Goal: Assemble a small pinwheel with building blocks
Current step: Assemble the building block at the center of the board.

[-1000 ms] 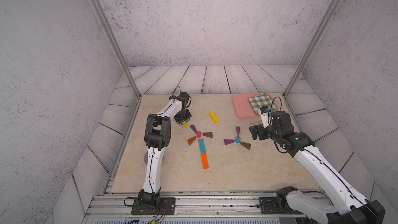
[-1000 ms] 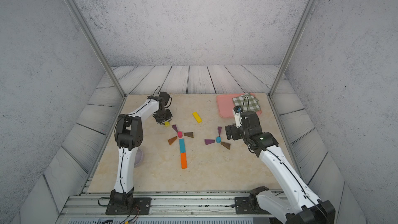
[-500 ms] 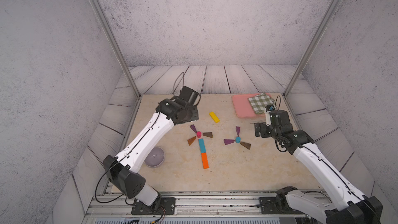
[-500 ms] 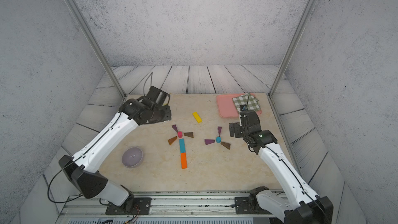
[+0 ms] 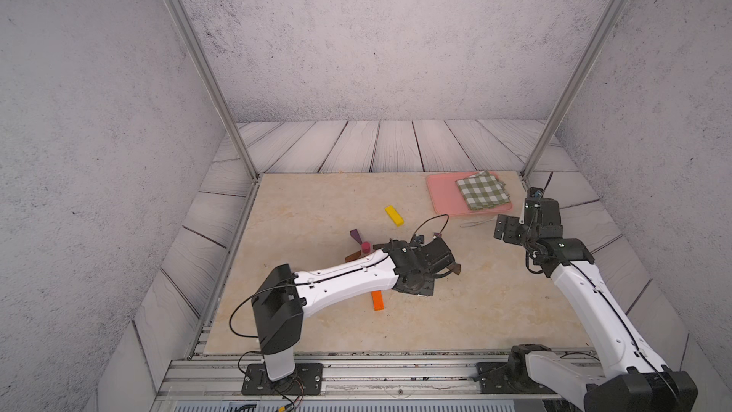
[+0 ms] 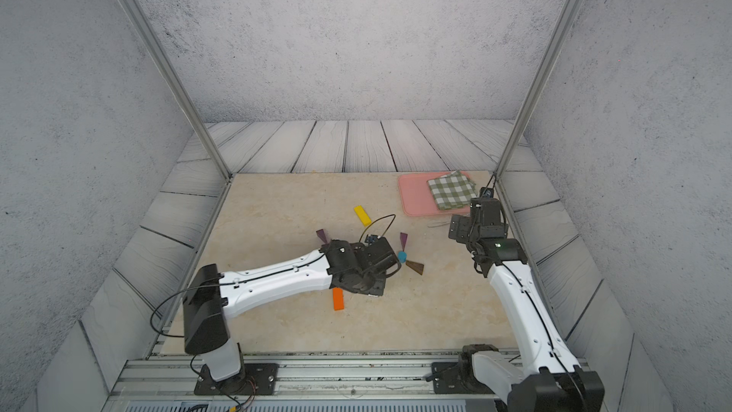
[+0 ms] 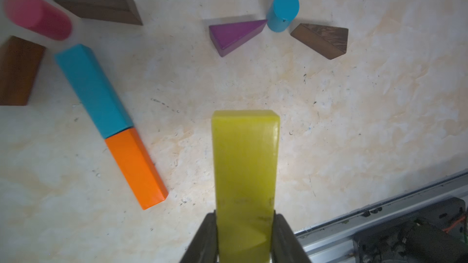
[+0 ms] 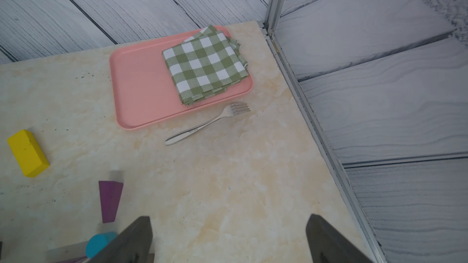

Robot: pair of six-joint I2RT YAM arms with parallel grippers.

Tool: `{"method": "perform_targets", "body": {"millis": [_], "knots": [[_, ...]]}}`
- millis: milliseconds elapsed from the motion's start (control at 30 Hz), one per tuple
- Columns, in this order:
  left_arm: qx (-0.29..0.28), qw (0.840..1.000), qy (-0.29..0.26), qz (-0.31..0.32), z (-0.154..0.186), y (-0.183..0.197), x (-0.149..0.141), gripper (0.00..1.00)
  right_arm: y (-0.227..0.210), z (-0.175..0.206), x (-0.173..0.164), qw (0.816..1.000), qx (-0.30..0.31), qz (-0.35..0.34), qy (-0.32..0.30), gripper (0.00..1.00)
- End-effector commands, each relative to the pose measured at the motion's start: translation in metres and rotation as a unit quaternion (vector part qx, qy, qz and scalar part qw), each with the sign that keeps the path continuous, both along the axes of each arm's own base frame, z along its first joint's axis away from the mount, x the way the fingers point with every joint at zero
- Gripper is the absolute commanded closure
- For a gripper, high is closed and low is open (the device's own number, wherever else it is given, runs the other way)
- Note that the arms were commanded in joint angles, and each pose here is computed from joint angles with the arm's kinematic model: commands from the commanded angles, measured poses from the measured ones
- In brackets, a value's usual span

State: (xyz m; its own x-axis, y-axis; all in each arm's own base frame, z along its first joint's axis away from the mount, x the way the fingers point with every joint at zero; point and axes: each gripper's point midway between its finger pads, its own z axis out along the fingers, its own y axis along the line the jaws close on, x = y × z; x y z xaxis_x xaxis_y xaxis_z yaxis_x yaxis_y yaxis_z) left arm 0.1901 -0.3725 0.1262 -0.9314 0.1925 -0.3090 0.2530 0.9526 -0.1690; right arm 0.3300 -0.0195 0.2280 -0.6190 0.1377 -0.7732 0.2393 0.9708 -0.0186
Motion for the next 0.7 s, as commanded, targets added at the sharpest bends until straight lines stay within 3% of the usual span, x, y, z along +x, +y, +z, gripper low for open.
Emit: {"method": "perform_targets", "body": {"millis": [0,267,667], "knots": [[-0.014,1.0,0.018,0.003,-0.012,-0.02,0.001,1.0,0.005,0.003,0.003,1.0,0.02,0.006,-0.011,0.01],[0.021,0.998,0.053,-0.015,-0.057,-0.037,0.001,0.99,0.004,0.001,0.001,1.0,0.023,0.006,-0.014,0.01],[0.033,0.996,0.077,-0.027,-0.083,-0.06,0.008,0.95,0.004,-0.003,0.0,1.0,0.028,0.01,-0.011,0.01]]}}
